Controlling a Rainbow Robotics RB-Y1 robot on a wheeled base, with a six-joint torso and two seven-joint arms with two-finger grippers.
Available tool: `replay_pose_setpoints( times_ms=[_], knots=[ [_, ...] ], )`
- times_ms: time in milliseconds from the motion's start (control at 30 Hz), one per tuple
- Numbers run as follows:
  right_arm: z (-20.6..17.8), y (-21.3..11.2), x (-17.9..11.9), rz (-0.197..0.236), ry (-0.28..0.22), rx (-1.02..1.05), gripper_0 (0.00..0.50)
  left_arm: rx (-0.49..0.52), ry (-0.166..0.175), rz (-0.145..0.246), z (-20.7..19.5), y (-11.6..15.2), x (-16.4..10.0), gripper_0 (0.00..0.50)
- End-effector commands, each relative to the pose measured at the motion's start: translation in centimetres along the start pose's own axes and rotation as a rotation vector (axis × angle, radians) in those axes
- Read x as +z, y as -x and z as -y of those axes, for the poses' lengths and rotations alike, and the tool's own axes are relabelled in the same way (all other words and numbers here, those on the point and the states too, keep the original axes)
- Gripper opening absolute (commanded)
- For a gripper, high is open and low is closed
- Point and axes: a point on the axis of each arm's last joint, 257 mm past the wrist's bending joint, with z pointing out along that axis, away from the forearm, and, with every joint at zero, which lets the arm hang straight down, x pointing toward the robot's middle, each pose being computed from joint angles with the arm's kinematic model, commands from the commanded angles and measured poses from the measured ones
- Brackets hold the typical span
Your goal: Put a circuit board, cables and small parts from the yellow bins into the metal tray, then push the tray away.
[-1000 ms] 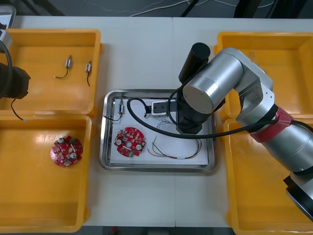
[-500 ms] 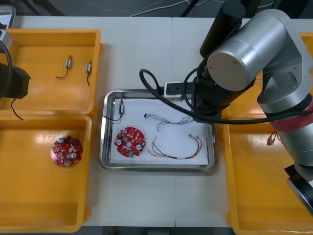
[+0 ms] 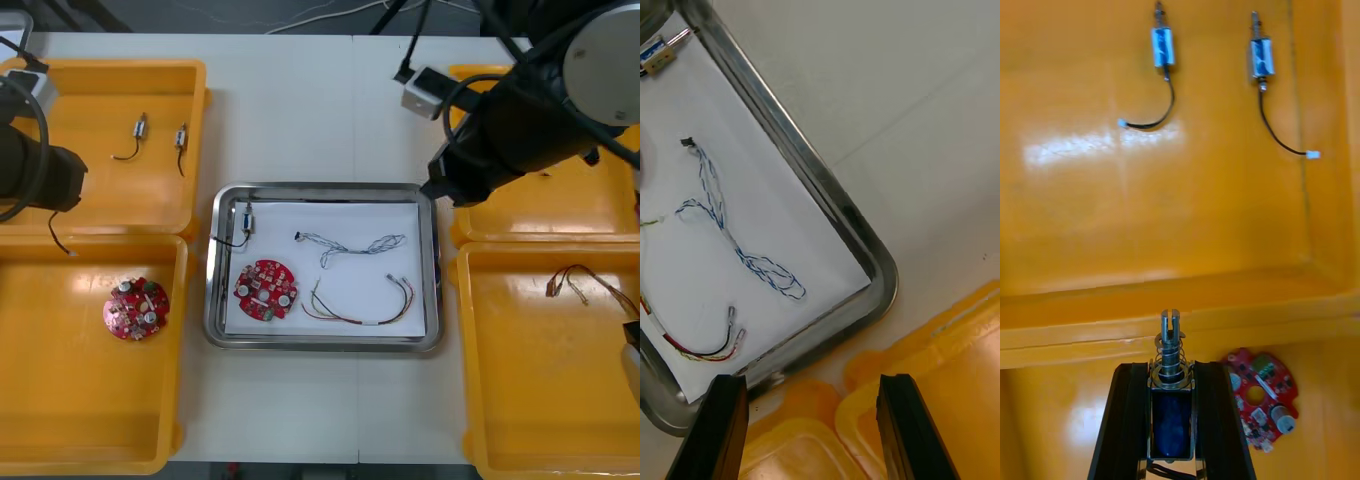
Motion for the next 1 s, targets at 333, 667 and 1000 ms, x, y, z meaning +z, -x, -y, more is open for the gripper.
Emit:
replay_pose_setpoints(
  times_ms=[333, 667, 1000],
  knots=[
    [5.6, -8.0, -4.8, 0.020, -0.133, 0.394, 0.500, -0.150, -0.124, -0.009, 9.3, 1.6, -0.8, 0.000],
    [7.9, -14.4, -6.3, -0.031, -0.202, 0.634, 0.500, -0.132, -0.171, -0.048, 14.5, 2.3, -0.2, 0.000],
    [9.1, -19.6, -7.3, -0.093, -0.262, 0.739, 0.500, -0.123, -0.165, -0.094, 18.0, 2.9, 1.2, 0.000]
  ],
)
